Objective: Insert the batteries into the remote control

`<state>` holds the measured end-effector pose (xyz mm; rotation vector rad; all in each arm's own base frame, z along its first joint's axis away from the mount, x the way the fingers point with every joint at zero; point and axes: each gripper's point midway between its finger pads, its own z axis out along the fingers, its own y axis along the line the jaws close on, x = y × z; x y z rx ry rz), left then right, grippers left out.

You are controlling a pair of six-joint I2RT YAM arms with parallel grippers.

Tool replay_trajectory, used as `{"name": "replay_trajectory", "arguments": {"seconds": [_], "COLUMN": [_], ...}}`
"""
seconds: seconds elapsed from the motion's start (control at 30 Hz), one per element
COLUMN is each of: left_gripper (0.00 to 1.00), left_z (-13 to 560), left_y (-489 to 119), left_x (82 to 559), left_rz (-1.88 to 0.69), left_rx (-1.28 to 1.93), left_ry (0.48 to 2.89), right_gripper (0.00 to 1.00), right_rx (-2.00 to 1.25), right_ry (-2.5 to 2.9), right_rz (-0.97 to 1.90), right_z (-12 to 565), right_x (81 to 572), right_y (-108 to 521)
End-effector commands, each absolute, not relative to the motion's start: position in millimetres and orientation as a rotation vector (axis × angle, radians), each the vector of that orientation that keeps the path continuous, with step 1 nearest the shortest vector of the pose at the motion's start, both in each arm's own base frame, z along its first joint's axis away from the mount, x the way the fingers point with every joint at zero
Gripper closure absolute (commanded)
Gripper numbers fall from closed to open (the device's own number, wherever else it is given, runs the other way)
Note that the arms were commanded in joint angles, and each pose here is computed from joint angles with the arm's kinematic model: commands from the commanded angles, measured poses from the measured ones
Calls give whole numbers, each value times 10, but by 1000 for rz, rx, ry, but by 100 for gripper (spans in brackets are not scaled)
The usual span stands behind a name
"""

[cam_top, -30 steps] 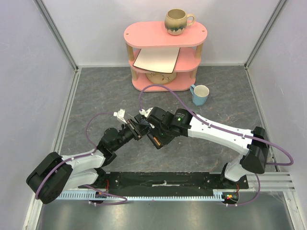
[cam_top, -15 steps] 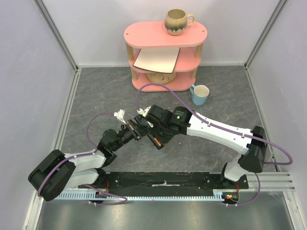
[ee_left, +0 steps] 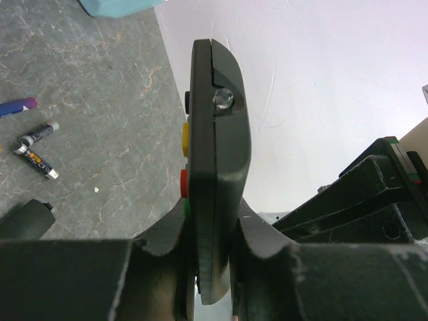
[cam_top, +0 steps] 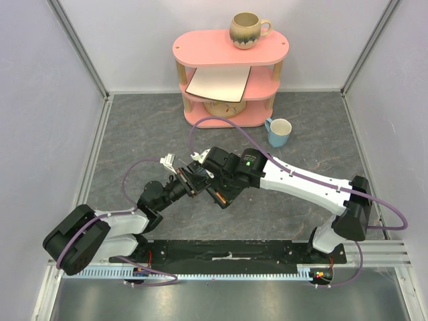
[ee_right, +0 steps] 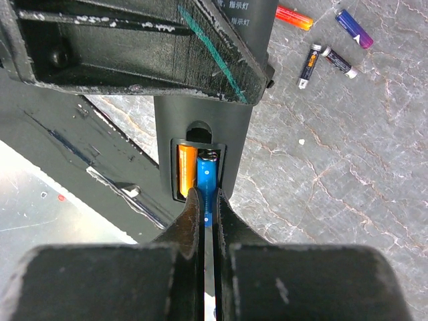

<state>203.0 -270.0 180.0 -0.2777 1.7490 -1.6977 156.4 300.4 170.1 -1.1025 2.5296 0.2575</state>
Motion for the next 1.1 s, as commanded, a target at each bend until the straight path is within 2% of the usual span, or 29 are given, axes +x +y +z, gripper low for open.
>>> {"name": "replay_trajectory", "arguments": {"seconds": [0.0,0.6,1.07], "left_gripper": [98,98,98], "left_z": [2429,2093,2043], "left_y": [-2751,-2649,-2619], "left_x": [1540,1906,1953], "left_rz": [-2032,-1778,-1738], "left_rx": [-68,-304,-340], "left_ry": [1555,1685,1701], "right_gripper": [100,100,100], "right_rx": [-1102,-1254,-1294], "right_ry": [2445,2461,2493], "right_rz": [85,318,314], "right_z": [1789,2088,2045], "right_x": [1880,1508,1425], "right_y": [2870,2912,2892]}}
